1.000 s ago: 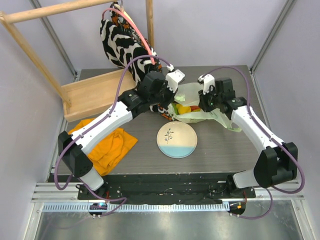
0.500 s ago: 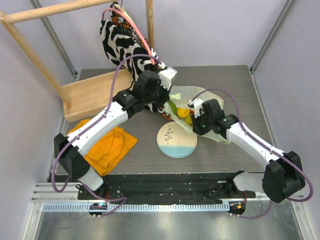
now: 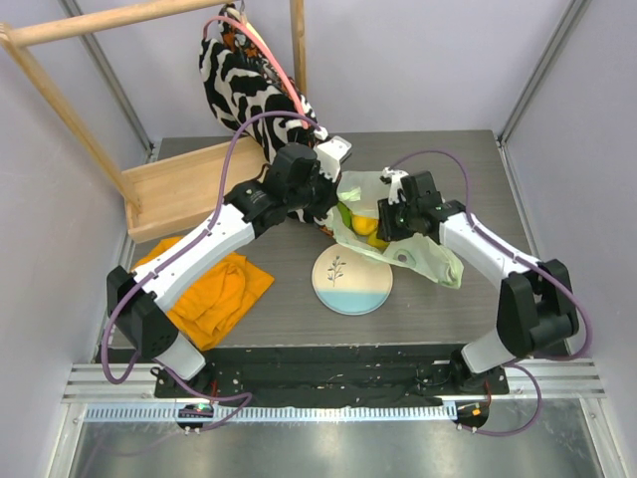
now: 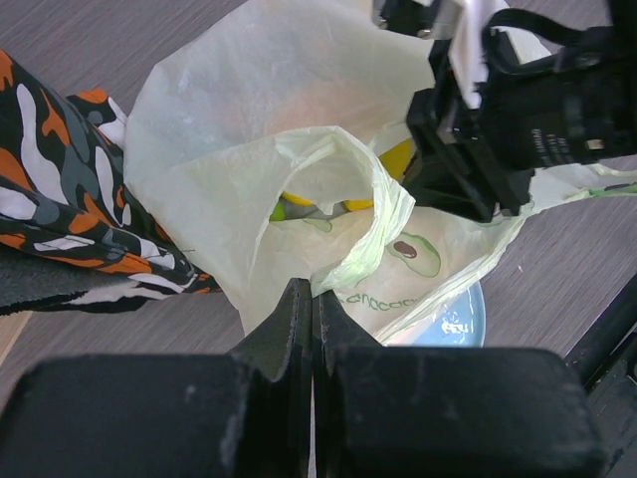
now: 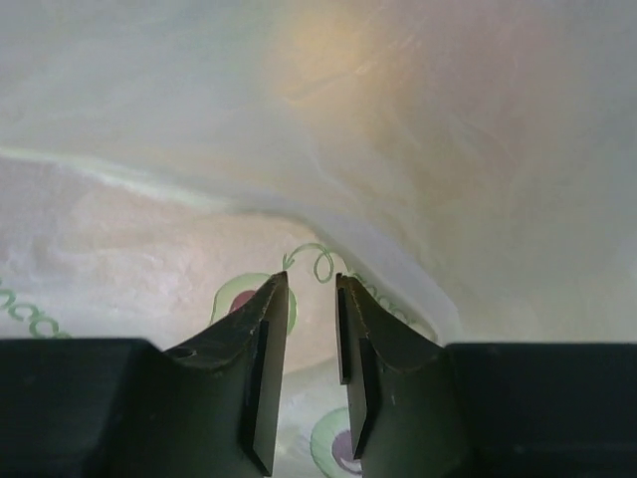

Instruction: Take the fake fruits out of the plastic bag

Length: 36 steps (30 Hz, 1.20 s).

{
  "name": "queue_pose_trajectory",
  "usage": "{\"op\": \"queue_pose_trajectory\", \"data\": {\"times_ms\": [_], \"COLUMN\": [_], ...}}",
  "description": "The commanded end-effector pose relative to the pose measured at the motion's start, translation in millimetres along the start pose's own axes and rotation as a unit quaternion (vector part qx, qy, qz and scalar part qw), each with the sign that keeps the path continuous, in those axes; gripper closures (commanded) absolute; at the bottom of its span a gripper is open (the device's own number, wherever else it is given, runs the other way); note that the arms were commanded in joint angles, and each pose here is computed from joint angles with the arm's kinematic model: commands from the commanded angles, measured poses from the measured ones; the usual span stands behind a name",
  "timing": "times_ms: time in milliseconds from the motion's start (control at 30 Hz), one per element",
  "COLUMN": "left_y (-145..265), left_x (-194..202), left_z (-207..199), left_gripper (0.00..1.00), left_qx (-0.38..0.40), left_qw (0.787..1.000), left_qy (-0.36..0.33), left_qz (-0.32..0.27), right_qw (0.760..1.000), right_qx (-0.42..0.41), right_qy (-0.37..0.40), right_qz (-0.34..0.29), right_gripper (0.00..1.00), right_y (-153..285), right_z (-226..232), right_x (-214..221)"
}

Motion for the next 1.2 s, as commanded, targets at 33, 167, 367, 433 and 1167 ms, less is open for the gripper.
{"op": "queue_pose_trajectory", "data": {"times_ms": [33, 167, 367, 433, 1167], "left_y": [12, 12, 11, 11, 4], "left_x": [-22, -20, -19, -18, -11], "left_z": [1, 2, -2, -2, 1], "left_gripper": [1.0, 1.0, 1.0, 1.0, 1.0], "left_qx": [0.0, 0.001, 0.014, 0.017, 0.015], "left_qw": [0.999, 0.999, 0.999, 0.999, 0.999], "left_qy": [-0.002, -0.001, 0.001, 0.001, -0.002], "left_qz": [-0.042, -0.04, -0.039, -0.038, -0.031], "right_qw": [0.997, 0.995, 0.991, 0.99, 0.995], "right_qx": [-0.027, -0.022, 0.009, 0.009, 0.009], "right_qy": [-0.061, -0.088, -0.13, -0.136, -0.007], "right_qz": [-0.024, -0.032, -0.022, -0.016, -0.095], "right_gripper": [0.57, 0.27, 0.0, 0.0, 0.67], "right_y": [-10, -28, -60, -67, -3], "right_z": [19, 20, 12, 14, 18], "right_x": [-30, -49, -60, -58, -67]}}
Point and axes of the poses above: each gripper's point midway between its finger pads, its own y axis back along the fingers, its own z axis along the line the jaws close on, x = y × z, the point moved 3 cm from there along y, back along the fingers, and after that the axes turned 10 degrees about -y, right-handed, at the moved point
